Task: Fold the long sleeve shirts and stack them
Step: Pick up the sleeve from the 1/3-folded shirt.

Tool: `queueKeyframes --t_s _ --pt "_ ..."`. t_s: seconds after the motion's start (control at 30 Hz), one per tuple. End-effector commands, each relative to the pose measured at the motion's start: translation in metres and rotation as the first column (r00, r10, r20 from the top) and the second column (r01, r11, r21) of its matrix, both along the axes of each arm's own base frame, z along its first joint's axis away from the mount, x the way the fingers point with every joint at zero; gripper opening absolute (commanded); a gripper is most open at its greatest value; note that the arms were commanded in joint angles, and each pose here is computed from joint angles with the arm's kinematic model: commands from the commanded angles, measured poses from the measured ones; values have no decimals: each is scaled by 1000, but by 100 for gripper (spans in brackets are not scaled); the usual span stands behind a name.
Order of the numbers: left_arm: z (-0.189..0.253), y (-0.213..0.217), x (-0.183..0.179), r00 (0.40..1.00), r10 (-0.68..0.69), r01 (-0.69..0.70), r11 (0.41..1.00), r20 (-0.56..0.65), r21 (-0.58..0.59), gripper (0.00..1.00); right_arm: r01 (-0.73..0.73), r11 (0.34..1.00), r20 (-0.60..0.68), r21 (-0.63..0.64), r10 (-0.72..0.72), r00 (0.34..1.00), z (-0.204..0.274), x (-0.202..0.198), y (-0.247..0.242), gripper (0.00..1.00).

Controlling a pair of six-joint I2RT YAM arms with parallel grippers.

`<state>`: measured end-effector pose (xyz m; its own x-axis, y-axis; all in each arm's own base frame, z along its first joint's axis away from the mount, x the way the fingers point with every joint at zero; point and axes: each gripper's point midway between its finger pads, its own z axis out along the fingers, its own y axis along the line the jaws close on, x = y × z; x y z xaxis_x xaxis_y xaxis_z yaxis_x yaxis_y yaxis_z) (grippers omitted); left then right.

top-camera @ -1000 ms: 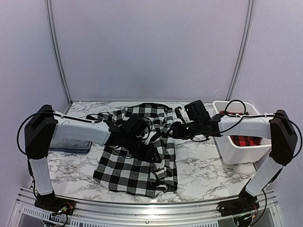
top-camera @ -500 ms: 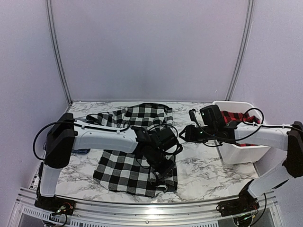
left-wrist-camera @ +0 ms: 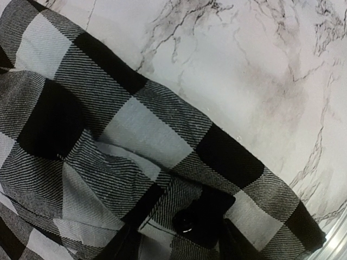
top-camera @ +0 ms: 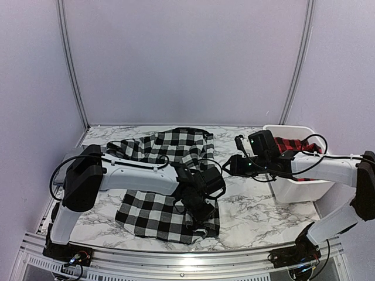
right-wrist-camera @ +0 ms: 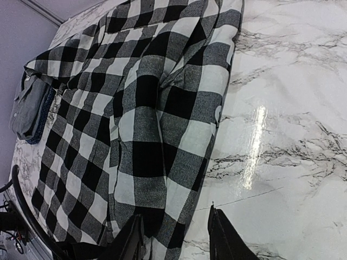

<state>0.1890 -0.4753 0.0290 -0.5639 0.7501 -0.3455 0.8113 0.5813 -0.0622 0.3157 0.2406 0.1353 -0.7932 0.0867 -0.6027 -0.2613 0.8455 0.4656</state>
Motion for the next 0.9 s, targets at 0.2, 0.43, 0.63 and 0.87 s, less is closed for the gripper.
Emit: queueKeyframes --t_s 0.2,0.43,0.63,0.87 --pt "19 6 13 992 4 -10 999 129 44 26 3 1000 27 17 -4 1000 7 4 -1 37" --pt "65 7 32 978 70 -62 997 198 -47 18 -14 1000 39 9 14 999 10 15 8 38" --pt "103 19 51 968 144 -117 984 206 -135 13 -30 999 54 14 29 998 10 26 17 38" --pt "163 49 89 933 269 -205 944 241 -259 5 -45 999 97 29 42 994 17 58 39 38"
